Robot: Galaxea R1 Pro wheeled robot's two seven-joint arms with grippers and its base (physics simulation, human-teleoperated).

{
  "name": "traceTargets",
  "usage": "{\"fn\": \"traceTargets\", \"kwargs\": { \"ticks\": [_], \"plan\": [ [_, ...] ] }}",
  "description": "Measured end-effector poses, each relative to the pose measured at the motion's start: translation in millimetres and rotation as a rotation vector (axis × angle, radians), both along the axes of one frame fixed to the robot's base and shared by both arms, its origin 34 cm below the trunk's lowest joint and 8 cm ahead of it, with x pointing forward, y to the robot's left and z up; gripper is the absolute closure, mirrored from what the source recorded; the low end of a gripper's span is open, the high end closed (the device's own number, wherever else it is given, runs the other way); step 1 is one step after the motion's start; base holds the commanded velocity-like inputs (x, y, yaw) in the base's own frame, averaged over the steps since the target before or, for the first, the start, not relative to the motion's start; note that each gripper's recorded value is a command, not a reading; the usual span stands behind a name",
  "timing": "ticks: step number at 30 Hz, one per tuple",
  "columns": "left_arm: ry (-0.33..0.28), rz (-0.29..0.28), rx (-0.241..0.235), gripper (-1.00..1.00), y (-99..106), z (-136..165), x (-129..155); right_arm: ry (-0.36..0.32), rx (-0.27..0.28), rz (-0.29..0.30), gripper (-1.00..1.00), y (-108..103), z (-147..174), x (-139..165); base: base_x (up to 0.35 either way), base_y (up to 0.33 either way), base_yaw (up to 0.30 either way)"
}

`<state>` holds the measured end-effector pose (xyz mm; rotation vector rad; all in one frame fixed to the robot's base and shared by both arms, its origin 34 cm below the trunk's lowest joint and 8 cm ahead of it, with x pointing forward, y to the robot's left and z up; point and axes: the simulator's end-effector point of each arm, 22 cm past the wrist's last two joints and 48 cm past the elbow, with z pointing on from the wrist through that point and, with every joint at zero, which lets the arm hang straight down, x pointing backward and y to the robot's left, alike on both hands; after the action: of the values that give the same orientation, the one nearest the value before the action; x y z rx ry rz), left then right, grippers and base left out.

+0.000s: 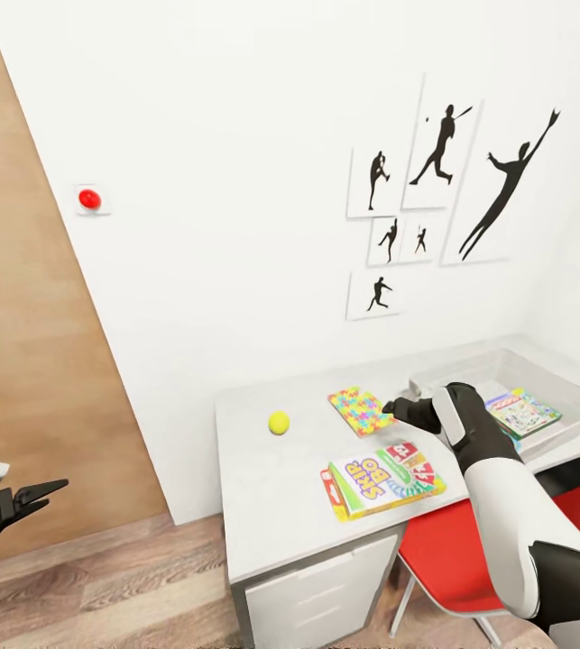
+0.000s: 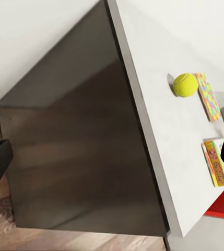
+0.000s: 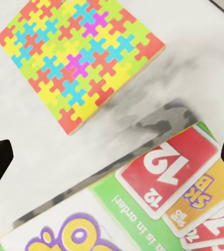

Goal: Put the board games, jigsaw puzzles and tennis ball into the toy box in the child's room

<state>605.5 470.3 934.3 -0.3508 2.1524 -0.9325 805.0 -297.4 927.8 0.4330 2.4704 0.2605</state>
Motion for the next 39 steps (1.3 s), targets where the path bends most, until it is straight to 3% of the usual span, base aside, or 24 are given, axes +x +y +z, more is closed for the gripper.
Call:
{"fn": "traceTargets", "kwargs": {
  "ticks": [39],
  "plan": [
    [0.064,0.0,-0.001,-1.0,0,-30,0,0.058,-0.008,0.001,-1.0,-2,-40,1,0.033,-0.017,0.0]
  ]
}}
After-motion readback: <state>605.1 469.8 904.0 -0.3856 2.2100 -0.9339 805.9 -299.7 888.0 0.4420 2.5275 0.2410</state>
